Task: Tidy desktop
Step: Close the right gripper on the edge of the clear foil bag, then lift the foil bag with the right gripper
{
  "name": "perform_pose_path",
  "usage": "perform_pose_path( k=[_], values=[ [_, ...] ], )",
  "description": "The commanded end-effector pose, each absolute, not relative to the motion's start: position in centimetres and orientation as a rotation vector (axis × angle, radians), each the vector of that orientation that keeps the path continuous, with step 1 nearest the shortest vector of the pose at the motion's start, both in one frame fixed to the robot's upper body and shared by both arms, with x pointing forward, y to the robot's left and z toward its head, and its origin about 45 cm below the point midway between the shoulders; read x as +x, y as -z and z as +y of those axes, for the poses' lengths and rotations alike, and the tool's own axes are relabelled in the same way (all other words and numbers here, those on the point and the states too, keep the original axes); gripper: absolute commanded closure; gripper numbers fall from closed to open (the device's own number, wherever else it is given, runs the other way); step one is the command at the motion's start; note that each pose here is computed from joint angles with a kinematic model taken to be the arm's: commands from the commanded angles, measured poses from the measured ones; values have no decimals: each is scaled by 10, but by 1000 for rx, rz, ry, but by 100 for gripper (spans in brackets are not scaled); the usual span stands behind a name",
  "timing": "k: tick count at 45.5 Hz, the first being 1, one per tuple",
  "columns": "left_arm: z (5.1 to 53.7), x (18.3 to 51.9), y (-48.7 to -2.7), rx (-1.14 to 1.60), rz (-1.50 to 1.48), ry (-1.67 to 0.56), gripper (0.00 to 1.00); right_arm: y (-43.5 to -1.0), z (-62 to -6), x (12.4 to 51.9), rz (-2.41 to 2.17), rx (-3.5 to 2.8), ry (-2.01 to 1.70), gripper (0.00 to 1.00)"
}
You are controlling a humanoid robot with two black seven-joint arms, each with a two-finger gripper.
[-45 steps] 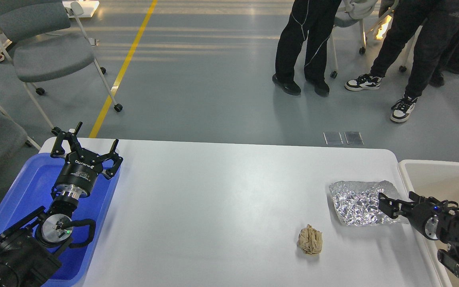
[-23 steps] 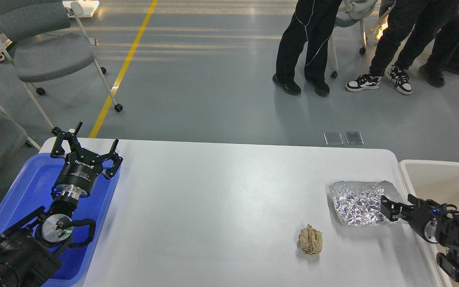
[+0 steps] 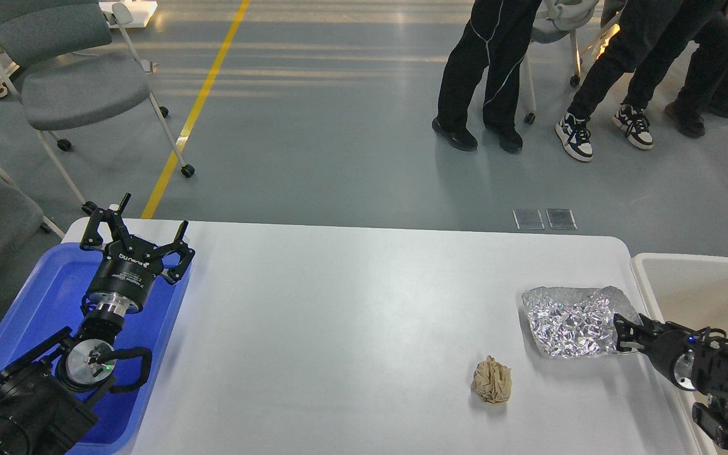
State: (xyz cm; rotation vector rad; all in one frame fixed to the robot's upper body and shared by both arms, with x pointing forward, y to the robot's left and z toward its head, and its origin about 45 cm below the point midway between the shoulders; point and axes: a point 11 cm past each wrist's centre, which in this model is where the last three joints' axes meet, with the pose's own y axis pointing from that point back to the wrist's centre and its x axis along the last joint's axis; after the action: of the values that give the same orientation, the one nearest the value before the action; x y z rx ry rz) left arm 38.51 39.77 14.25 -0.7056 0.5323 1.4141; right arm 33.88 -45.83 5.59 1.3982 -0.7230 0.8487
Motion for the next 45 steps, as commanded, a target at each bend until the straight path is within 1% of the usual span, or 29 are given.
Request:
perform_pose_path(
  k=[1,3,5,6,13,25,45],
  values=[
    [398,385,-142,-705,532,-1415,0,-53,-459,336,-709,1404,-834,80],
    [398,385,-143,-706,532,-1414,0,-53,-460,335,-692,1402,-837,85],
    [398,385,-143,-706,532,-1414,0,-52,-460,334,-679,1400,-840,94],
    [398,385,-143,-706,532,-1414,0,-52,-460,334,-673,1400,-839,100],
    [398,385,-143,-706,532,-1414,0,-50,-462,332,-663,1415,-795,100],
    [398,385,-143,-706,532,-1414,0,-54,-458,340,-744,1434,-773,100],
    [397,385,-143,-705,532,-1412,0,-76,-442,362,-791,1586,-804,100]
  ],
)
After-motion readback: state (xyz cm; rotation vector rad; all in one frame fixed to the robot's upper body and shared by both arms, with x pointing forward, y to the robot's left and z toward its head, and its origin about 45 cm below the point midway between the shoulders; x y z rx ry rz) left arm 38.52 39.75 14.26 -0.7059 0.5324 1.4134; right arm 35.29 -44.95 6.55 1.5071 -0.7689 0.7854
